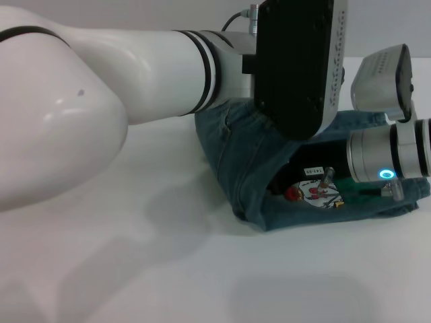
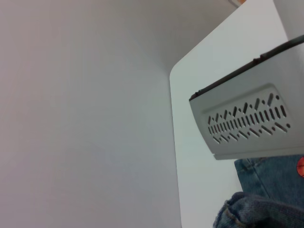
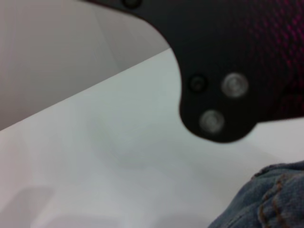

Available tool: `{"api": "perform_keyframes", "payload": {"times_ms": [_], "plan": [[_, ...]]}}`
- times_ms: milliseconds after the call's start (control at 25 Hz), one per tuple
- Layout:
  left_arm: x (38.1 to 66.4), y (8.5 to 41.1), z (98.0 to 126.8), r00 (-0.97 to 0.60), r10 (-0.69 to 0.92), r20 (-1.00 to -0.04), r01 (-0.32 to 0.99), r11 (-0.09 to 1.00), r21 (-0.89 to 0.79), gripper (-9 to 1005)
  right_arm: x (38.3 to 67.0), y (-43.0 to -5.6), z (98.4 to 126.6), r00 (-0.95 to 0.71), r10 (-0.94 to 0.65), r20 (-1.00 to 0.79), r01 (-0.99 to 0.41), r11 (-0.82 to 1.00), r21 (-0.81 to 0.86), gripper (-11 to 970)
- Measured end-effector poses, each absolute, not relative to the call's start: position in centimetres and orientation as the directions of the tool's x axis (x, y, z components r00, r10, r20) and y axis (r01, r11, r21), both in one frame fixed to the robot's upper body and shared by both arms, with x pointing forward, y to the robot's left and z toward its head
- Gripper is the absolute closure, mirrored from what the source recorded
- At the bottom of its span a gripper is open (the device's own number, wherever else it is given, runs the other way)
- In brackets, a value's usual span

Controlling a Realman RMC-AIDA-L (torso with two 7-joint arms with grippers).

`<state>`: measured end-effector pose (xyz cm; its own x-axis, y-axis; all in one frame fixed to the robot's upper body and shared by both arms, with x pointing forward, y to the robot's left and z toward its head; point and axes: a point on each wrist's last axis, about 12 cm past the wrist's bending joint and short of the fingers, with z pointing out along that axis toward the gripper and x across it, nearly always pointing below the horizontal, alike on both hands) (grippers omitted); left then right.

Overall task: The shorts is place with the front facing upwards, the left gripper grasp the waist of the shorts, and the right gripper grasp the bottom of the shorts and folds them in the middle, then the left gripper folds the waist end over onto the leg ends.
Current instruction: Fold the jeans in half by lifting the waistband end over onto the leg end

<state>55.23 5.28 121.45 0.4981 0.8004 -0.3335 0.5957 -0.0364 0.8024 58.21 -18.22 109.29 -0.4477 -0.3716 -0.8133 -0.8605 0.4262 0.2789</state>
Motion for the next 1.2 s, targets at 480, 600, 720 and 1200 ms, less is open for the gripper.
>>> {"api": "perform_keyframes", "payload": {"times_ms": [480, 600, 720, 1200], "plan": [[55.4, 5.6, 121.4, 0.488, 0.806, -0.335, 0.598, -0.028, 0.801, 861, 56.8, -20.6, 108.1, -0.491, -0.347, -0.799, -0.826, 0.478, 0.3, 867], [55.4, 5.6, 121.4, 0.489, 0.805, -0.337, 0.596, -0.026, 0.802, 860, 56.3, -21.4, 108.1, -0.49, -0.336, -0.805, -0.818, 0.495, 0.292, 867], [55.5, 5.6, 121.3, 0.488, 0.805, -0.338, 0.596, -0.024, 0.803, 860, 56.0, -22.3, 108.2, -0.492, -0.316, -0.811, -0.806, 0.517, 0.287, 867], [55.7, 5.5, 121.3, 0.486, 0.803, -0.345, 0.594, -0.014, 0.804, 856, 54.9, -27.5, 108.5, -0.525, -0.202, -0.827, -0.702, 0.651, 0.287, 866]]}}
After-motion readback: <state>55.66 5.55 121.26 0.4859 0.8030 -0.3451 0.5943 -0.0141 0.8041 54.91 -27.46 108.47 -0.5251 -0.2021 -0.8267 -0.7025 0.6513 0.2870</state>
